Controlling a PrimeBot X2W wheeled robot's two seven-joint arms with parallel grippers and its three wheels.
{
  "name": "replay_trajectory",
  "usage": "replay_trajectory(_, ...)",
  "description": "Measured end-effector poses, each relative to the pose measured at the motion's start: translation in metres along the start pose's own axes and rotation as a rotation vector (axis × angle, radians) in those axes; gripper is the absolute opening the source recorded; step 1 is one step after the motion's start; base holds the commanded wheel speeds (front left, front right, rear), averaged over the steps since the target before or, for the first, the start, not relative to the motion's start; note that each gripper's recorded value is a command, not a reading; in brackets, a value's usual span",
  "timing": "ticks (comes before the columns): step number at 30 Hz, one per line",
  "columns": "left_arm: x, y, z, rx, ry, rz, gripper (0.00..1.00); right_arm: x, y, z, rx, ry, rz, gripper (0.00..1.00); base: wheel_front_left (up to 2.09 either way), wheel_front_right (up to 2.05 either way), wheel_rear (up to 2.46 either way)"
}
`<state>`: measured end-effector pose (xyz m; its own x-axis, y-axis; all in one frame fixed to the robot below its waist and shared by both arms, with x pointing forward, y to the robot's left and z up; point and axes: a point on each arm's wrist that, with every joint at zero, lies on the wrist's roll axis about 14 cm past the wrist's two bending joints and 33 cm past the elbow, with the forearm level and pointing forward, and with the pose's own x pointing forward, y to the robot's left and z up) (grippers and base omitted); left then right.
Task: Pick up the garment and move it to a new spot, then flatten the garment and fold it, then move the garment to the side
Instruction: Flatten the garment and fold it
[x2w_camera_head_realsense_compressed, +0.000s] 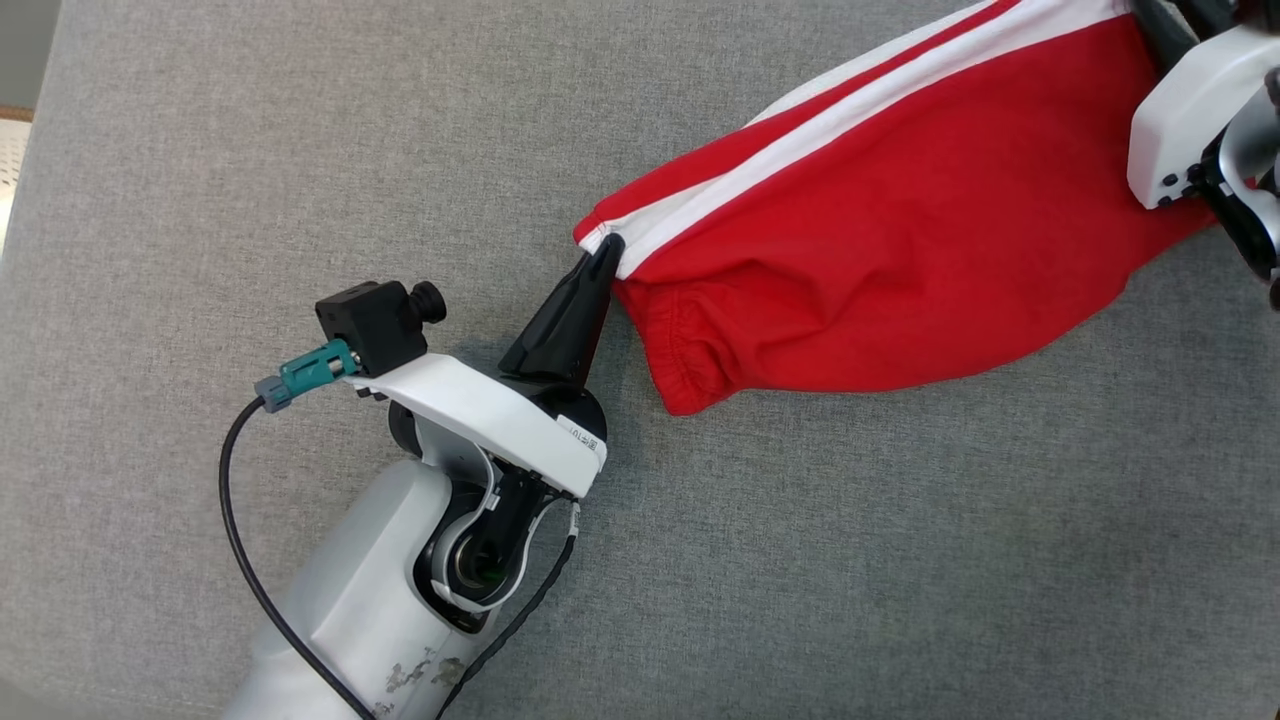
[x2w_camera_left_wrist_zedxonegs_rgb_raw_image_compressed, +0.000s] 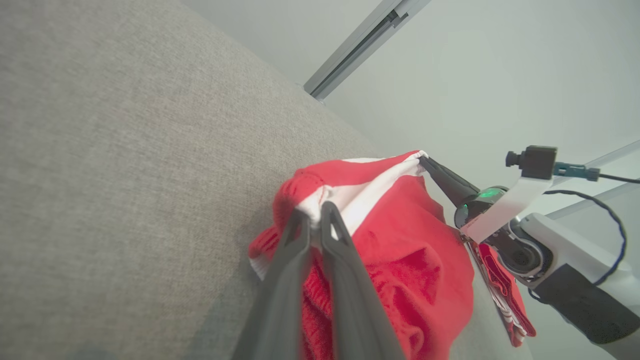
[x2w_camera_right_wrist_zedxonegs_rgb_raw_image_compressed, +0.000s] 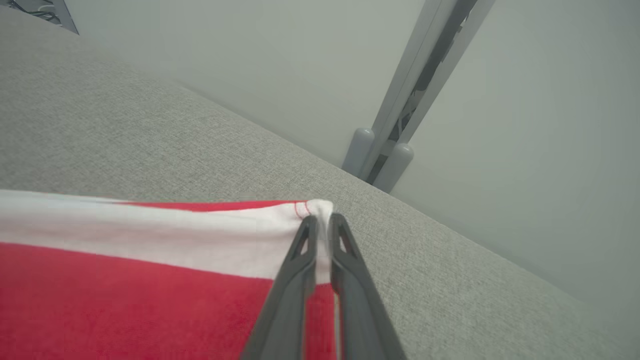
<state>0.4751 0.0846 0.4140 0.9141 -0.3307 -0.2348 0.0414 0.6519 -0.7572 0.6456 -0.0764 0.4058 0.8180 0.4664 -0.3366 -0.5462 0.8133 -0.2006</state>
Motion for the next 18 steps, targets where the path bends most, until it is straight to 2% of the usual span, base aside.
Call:
replay_trajectory(1, 0.000, 0.000, -0.001, 0.000, 0.002, 0.001, 0.27, 0.000, 0.001, -0.001, -0.001, 0.003, 0.001, 0.98, 0.00, 0.00, 0.00)
replay_trajectory(2, 0.000, 0.000, -0.001, 0.001, 0.004, 0.002, 0.32, -0.001, 0.001, 0.000, -0.001, -0.001, 0.000, 1.00, 0.00, 0.00, 0.00)
replay_trajectory(3, 0.000, 0.000, -0.002, 0.002, 0.005, 0.003, 0.45, -0.001, 0.001, 0.002, -0.001, -0.006, 0.000, 1.00, 0.00, 0.00, 0.00)
replay_trajectory(4, 0.001, 0.000, -0.002, 0.004, 0.005, 0.005, 0.67, -0.001, 0.000, 0.005, -0.004, -0.016, 0.000, 1.00, 0.00, 0.00, 0.00)
replay_trajectory(5, 0.001, 0.000, -0.002, 0.008, 0.007, 0.006, 1.00, -0.002, -0.001, 0.008, -0.005, -0.025, -0.001, 1.00, 0.00, 0.00, 0.00)
replay_trajectory(10, 0.002, -0.002, 0.005, 0.042, -0.026, 0.021, 1.00, -0.011, -0.004, 0.022, 0.002, -0.068, -0.012, 1.00, 0.00, 0.00, 0.00)
replay_trajectory(16, -0.009, -0.002, 0.031, 0.226, -0.138, 0.049, 1.00, -0.030, -0.002, 0.054, 0.053, -0.171, -0.012, 1.00, 0.00, 0.00, 0.00)
replay_trajectory(18, -0.017, -0.001, 0.033, 0.285, -0.160, 0.067, 1.00, -0.042, 0.001, 0.054, 0.074, -0.188, -0.013, 1.00, 0.00, 0.00, 0.00)
